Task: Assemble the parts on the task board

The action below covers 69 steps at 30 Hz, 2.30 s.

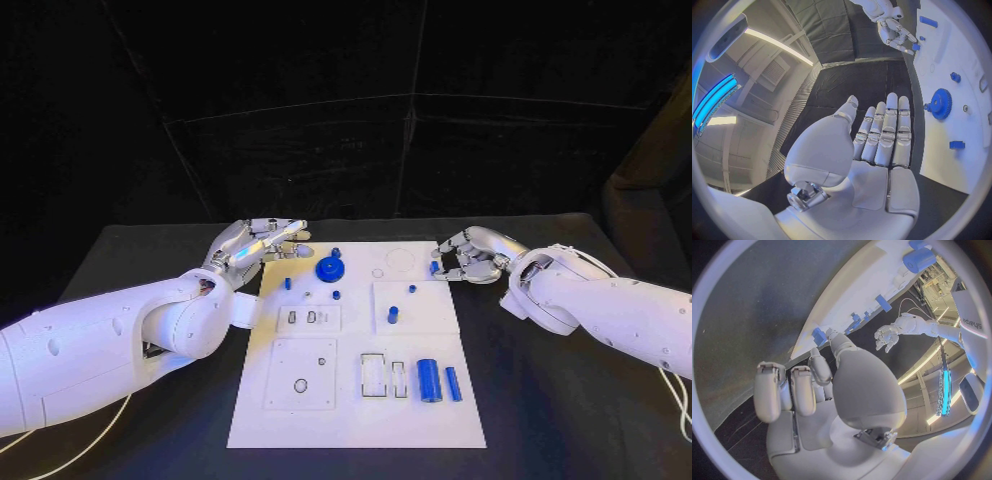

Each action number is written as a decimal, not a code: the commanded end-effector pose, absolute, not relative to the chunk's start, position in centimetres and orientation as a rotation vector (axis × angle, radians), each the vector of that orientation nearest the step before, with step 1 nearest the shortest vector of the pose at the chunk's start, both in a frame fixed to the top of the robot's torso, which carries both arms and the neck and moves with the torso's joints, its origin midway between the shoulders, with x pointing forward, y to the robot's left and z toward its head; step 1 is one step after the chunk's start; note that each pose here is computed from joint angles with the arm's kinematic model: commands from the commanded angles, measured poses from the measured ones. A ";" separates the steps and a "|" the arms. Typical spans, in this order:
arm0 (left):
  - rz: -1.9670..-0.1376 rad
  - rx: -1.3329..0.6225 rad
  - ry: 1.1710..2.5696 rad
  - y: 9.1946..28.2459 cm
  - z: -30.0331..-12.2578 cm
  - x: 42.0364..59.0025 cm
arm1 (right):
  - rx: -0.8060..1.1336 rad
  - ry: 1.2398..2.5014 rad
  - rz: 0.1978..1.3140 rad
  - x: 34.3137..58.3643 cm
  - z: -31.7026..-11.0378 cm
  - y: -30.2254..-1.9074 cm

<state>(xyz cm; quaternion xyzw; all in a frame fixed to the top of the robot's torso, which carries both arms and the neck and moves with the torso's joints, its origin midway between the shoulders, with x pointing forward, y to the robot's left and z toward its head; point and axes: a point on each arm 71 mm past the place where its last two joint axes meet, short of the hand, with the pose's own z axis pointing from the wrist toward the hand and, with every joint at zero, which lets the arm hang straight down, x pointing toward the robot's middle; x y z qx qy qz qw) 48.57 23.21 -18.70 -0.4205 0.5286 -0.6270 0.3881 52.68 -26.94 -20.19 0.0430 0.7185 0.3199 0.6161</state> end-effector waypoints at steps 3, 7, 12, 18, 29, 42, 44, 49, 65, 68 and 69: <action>-1.613 -1.057 1.344 23.1 -18.6 48.6 | 0.085 1.660 0.737 52.8 -20.3 -26.9; -1.613 -1.057 1.345 23.0 -18.6 48.6 | 0.087 1.669 0.733 52.9 -20.4 -26.8; -1.613 -1.058 1.345 23.0 -18.6 48.6 | 0.088 1.681 0.729 53.1 -20.5 -26.7; -1.612 -1.059 1.346 23.0 -18.7 48.6 | 0.084 1.698 0.729 53.2 -20.7 -26.5; -1.600 -1.065 1.350 23.1 -18.7 48.6 | 0.079 1.720 0.738 53.2 -20.9 -25.8; -1.599 -1.070 1.362 23.2 -18.8 48.6 | 0.099 1.712 0.709 53.4 -20.9 -26.0; -1.599 -1.071 1.362 23.2 -18.8 48.6 | 0.102 1.708 0.705 53.4 -20.9 -26.0; -1.598 -1.071 1.363 23.2 -18.8 48.7 | 0.113 1.689 0.692 53.4 -20.8 -26.3; -1.590 -1.073 1.359 23.4 -18.8 48.6 | 0.161 1.586 0.682 52.6 -19.6 -25.6; -1.591 -1.073 1.358 23.4 -18.8 48.5 | 0.168 1.581 0.687 52.0 -19.3 -24.6; -1.591 -1.072 1.358 23.4 -18.8 48.6 | 0.169 1.578 0.691 51.8 -19.1 -24.1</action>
